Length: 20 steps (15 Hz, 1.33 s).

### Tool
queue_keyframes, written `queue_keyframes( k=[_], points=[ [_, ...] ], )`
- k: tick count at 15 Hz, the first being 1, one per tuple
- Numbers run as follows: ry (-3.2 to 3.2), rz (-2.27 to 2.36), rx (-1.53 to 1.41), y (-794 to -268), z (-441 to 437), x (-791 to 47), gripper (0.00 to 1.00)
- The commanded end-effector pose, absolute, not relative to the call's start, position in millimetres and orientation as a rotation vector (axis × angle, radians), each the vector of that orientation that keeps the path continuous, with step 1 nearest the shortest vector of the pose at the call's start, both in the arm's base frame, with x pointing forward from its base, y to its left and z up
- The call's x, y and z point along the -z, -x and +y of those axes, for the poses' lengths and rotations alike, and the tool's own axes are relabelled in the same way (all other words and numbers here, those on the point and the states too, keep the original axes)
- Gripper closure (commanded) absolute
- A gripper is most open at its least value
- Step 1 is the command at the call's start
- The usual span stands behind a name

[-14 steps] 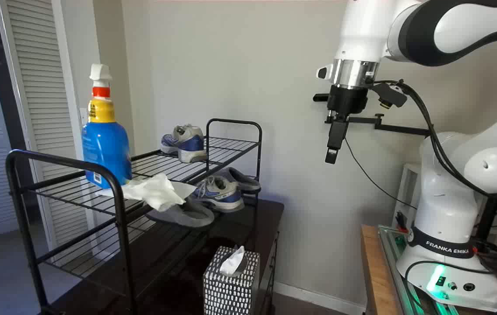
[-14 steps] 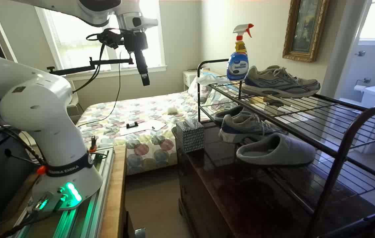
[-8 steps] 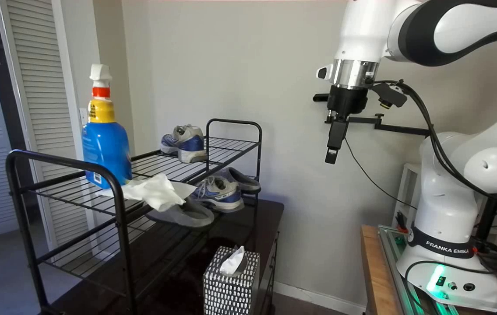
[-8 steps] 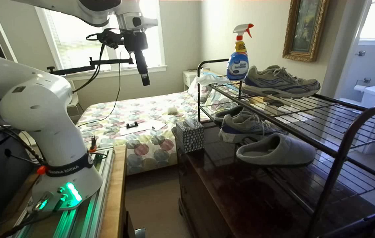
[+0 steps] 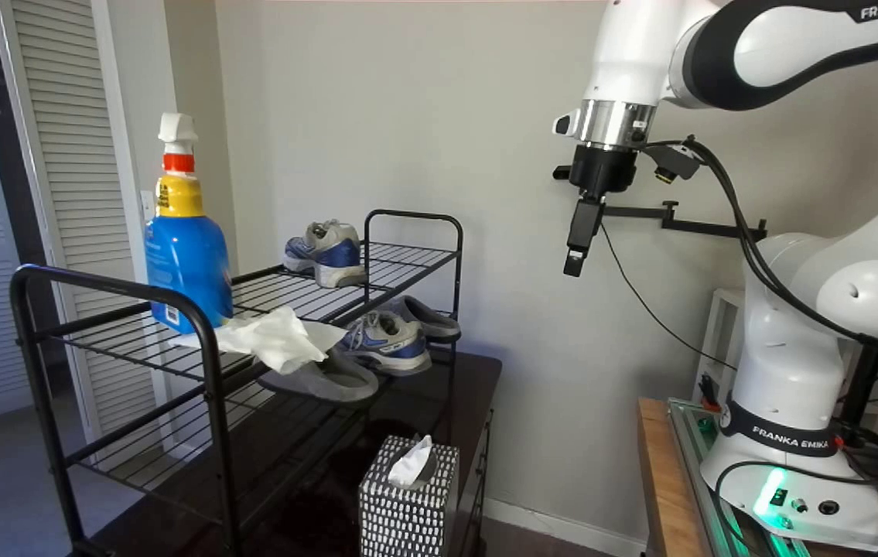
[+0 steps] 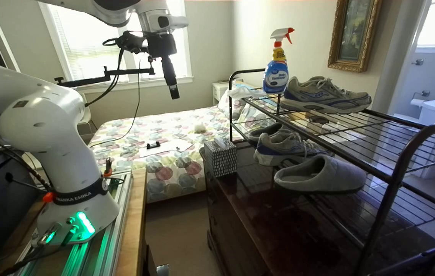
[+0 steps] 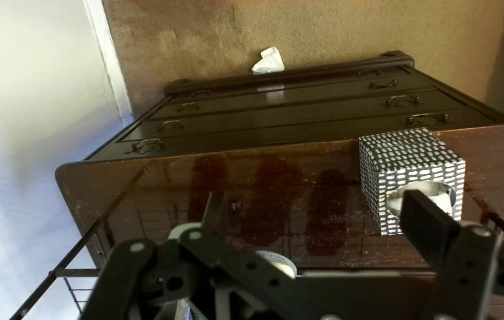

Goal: Move the shoe rack slightly

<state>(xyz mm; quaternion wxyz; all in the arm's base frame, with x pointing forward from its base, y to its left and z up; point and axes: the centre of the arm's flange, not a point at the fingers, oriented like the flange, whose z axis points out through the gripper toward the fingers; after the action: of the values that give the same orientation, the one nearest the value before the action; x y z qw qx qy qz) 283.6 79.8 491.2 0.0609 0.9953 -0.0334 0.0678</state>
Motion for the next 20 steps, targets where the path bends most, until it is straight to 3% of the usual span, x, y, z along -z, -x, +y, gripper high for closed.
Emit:
queue_keyframes(
  k=[1,10,11,12,16,20],
  points=[
    [-3.008,-0.078,-0.213,-310.3,43.6,-503.4,0.00],
    [-2.943,-0.488,-0.219,-412.0,-4.4,-547.8,0.00],
    [-2.935,-0.436,-0.254,-417.0,-3.6,-553.2,0.00],
    [-2.970,-0.428,-0.242,-385.9,-6.4,-538.8,0.00],
    [-2.968,-0.418,-0.244,-407.4,-5.3,-544.4,0.00],
    [-2.954,-0.799,-0.120,-445.5,-5.2,-528.0,0.00]
  ],
)
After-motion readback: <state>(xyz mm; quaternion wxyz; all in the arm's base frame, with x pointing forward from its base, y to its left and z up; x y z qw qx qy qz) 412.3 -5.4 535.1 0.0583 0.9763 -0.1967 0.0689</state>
